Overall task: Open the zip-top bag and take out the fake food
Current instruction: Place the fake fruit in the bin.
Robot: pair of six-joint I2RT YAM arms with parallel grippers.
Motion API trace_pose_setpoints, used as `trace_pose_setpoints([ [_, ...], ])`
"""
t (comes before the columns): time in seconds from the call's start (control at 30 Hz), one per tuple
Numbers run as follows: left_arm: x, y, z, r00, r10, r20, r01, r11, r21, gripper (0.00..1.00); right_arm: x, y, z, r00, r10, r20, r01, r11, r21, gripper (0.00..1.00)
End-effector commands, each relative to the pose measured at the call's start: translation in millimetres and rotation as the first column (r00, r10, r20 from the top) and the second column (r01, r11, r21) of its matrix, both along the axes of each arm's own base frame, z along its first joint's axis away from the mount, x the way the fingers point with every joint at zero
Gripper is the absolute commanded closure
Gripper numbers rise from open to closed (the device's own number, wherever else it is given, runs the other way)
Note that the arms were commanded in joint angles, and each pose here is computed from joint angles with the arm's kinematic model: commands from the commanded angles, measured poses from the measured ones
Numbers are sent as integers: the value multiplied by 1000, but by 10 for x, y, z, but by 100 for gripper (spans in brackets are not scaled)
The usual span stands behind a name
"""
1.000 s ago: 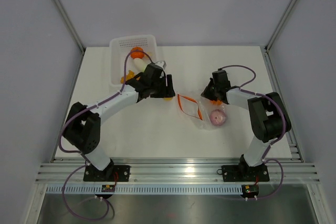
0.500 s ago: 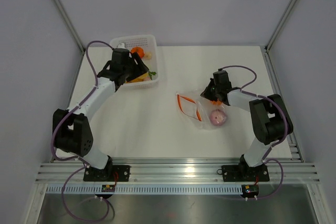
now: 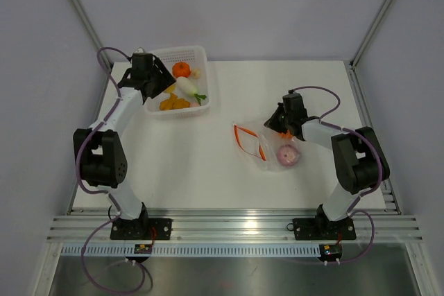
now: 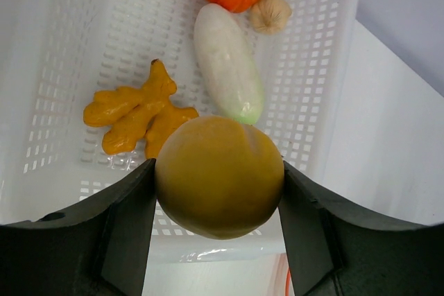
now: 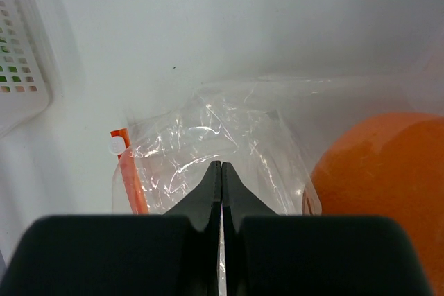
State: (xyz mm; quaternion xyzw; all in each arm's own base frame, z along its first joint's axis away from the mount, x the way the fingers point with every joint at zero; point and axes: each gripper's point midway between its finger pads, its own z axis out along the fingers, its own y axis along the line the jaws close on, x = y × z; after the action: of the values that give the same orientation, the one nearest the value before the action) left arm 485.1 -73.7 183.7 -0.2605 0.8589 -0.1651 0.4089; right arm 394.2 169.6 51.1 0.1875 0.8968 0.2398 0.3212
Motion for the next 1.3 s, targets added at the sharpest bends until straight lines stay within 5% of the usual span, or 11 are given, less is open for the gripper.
trace_pose_setpoints([
  [0.0, 104, 5, 138, 999, 1, 39, -1, 1000, 10, 48, 81, 75, 246, 997, 12, 74, -15, 999, 44, 100],
  [0.1, 109, 13, 51, 1000, 2, 20, -3, 1000, 17, 44, 70, 71, 238, 997, 13, 72, -16, 999, 42, 100],
  [0.23, 98, 67, 26, 1000, 17, 11, -17, 999, 45, 22, 67, 76, 254, 997, 15, 76, -19, 999, 45, 100],
  [0.43, 15, 38, 118, 1000, -9, 29, 8, 999, 42, 9, 55, 89, 315, 996, 30, 85, -33, 998, 44, 99],
  [0.47, -17, 9, 103, 1000, -14, 24, 14, 999, 36, 8, 45, 104, 336, 995, 50, 89, -54, 998, 43, 93],
  [0.77, -527, -817, 304, 977, -198, 80, 201, 979, -25, 7, -58, 51, 570, 991, 66, 120, -68, 998, 15, 69],
  [0.9, -900, -1185, 293, 946, -303, 113, 308, 951, -27, 7, -241, 23, 674, 990, 70, 120, -69, 998, -12, 42],
  [1.0, -1182, -1413, 203, 913, -389, 123, 396, 918, -35, 7, -326, -86, 761, 991, 41, 128, -32, 997, -74, 34],
  [1.27, -1489, -1708, -162, 852, -510, 115, 521, 848, -98, 7, -583, -477, 808, 987, -71, 146, 97, 979, -177, 35],
])
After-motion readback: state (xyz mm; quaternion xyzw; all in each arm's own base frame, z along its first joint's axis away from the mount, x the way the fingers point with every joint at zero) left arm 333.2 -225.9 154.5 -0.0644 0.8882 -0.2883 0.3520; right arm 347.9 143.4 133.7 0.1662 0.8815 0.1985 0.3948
